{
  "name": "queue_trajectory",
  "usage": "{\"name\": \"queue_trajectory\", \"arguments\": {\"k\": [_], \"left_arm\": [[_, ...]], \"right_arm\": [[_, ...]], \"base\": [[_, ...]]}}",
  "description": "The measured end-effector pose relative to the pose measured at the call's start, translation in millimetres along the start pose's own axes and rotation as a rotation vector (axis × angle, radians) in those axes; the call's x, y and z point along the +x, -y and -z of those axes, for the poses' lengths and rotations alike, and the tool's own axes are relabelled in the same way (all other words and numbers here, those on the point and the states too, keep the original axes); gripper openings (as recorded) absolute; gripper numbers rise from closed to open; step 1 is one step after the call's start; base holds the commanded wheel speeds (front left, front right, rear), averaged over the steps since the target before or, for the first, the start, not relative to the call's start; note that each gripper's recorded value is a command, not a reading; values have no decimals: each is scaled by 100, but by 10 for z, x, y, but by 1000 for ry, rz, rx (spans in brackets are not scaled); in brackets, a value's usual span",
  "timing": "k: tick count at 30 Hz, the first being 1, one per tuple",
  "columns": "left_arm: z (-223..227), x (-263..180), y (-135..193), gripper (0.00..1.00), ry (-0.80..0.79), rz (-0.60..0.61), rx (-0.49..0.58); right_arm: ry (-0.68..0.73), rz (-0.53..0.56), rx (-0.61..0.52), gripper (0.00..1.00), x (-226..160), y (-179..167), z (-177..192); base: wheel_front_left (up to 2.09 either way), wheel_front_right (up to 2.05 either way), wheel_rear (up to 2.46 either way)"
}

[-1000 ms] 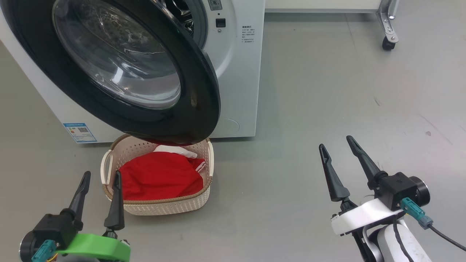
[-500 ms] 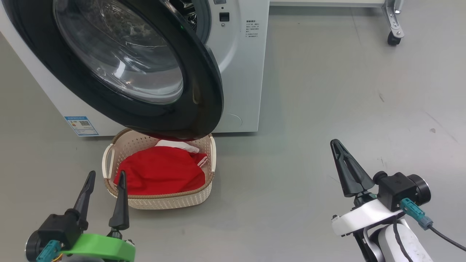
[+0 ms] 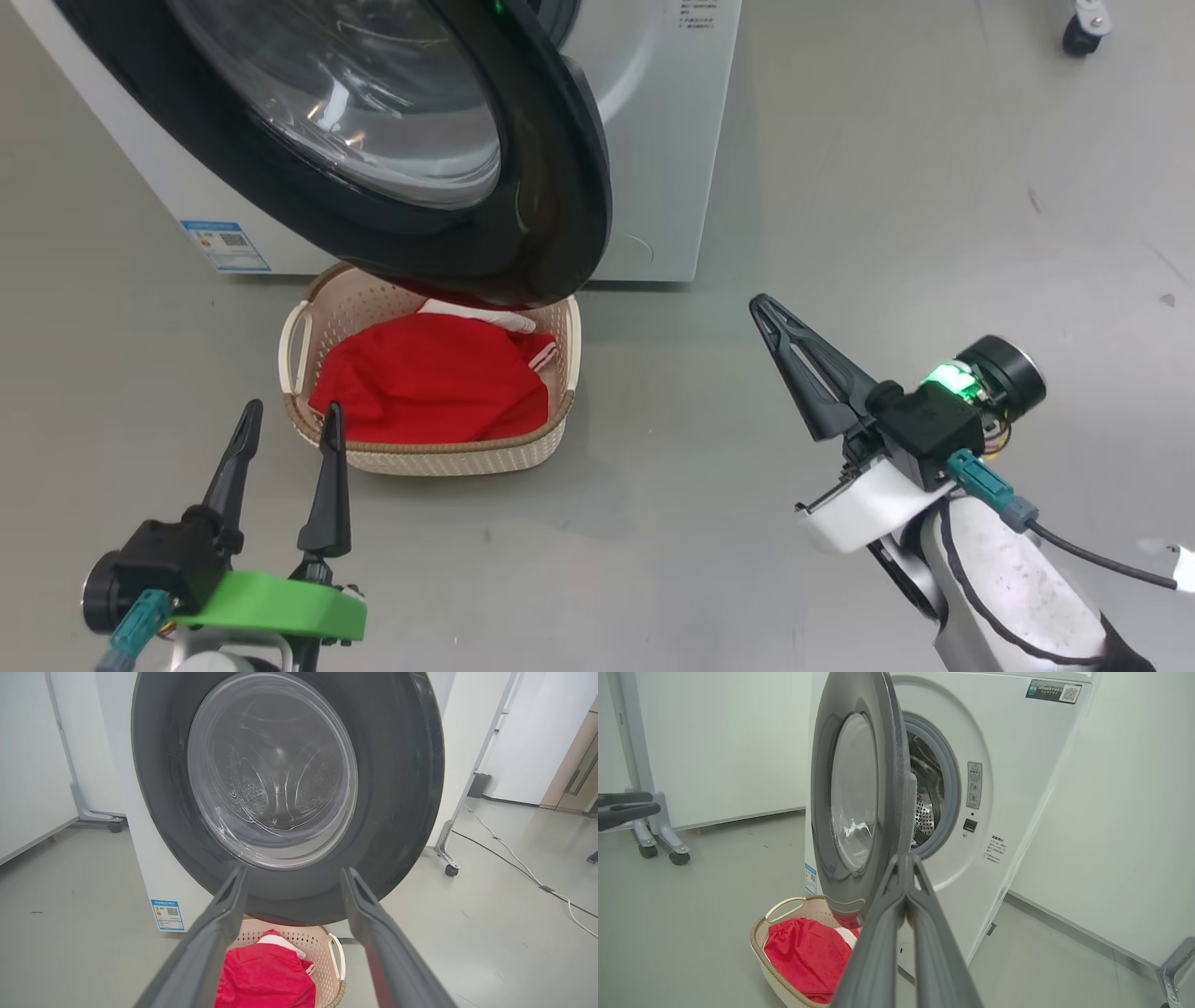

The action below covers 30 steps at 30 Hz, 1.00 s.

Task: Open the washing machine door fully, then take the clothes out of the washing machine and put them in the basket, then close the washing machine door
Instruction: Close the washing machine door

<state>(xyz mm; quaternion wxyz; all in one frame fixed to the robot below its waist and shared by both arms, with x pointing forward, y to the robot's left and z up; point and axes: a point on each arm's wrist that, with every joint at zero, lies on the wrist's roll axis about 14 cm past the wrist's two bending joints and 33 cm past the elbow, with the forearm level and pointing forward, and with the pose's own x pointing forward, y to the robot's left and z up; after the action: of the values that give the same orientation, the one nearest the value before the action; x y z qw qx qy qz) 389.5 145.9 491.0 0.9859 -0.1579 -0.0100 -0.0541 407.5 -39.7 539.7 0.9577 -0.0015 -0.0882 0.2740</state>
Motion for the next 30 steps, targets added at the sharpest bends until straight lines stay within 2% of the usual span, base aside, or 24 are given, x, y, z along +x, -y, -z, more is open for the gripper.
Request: {"name": "queue_trajectory", "arguments": {"k": [10,15,30], "left_arm": [[37,139,-54,100,3,-18,-17],[42,169,-185,100,3,-54,-9],[192,119,-598,100,-46,-176,19]], "right_arm": [[-8,-206,-37,0,482,-334,102],[-10,-267,-6,0,710,-428,191],[-37,-314,41,0,1203,-377,563]], "base": [[0,0,0],[0,0,0],[0,0,0]]}}
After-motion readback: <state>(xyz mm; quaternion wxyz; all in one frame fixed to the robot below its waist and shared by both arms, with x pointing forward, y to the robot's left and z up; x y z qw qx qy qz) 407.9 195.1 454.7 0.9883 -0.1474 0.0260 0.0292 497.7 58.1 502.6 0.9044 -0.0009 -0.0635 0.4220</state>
